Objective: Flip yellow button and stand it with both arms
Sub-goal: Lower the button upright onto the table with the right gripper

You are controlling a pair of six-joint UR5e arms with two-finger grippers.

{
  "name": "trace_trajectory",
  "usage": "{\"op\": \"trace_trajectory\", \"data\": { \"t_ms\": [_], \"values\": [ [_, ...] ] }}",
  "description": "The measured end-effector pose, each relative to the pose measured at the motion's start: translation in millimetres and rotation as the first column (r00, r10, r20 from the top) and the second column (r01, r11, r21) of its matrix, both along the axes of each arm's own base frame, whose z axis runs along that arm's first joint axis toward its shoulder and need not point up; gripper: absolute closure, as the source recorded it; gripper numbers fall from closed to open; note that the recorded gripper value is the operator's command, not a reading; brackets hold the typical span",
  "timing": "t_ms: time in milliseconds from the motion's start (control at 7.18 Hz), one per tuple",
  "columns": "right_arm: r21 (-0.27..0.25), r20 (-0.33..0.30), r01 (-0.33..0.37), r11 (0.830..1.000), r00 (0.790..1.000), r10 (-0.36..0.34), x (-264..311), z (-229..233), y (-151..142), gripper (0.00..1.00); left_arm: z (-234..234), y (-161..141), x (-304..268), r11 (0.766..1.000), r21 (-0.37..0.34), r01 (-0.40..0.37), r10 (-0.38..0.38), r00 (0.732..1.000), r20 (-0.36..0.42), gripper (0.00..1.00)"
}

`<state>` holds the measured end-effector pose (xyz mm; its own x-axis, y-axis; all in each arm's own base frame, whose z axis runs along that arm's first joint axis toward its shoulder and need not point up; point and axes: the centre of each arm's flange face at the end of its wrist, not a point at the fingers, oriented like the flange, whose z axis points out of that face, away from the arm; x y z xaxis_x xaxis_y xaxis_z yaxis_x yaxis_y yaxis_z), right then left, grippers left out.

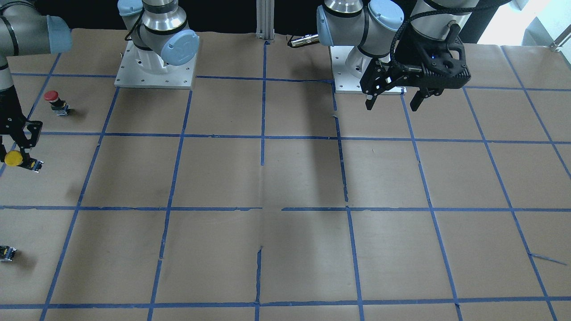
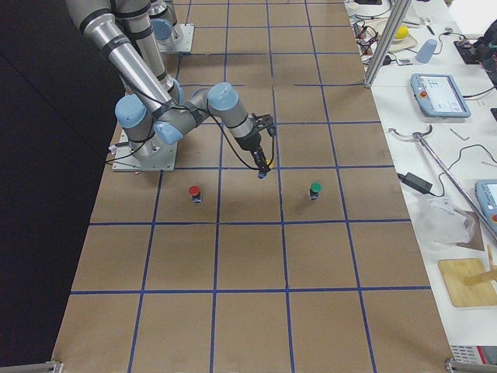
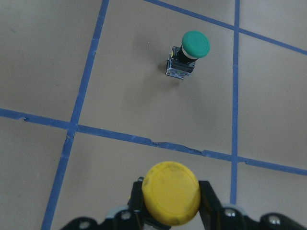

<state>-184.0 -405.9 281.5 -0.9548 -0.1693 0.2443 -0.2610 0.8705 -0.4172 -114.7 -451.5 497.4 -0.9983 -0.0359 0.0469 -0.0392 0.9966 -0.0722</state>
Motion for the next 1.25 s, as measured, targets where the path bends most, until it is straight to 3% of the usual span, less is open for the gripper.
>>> {"op": "trace_trajectory", "data": {
  "t_ms": [418, 835, 975, 1253],
  "values": [
    [-0.06, -0.035, -0.091, 0.994, 0.995, 0.089, -24.8, -37.6, 17.5, 0.96, 15.8, 27.0, 6.7, 0.999, 0.012, -0.03, 0.03, 0.999, 0.013, 0.0],
    [-0.111, -0.026, -0.109, 0.988, 0.994, 0.106, -42.1, -57.6, 21.2, 0.95, 17.9, 30.9, 7.8, 0.999, 0.016, -0.039, 0.039, 0.999, 0.017, 0.0],
    [-0.115, -0.009, -0.113, 0.987, 0.994, 0.113, -40.5, -64.5, 22.6, 0.95, 14.5, 21.6, 8.9, 0.998, 0.021, -0.054, 0.053, 0.998, 0.021, 0.0],
    [-0.118, 0.004, -0.138, 0.983, 0.99, 0.139, -33.1, -77.3, 31.2, 0.93, 12.3, -25.4, 4.1, 0.996, 0.008, -0.085, 0.085, 0.996, 0.023, 0.0]
  ]
}}
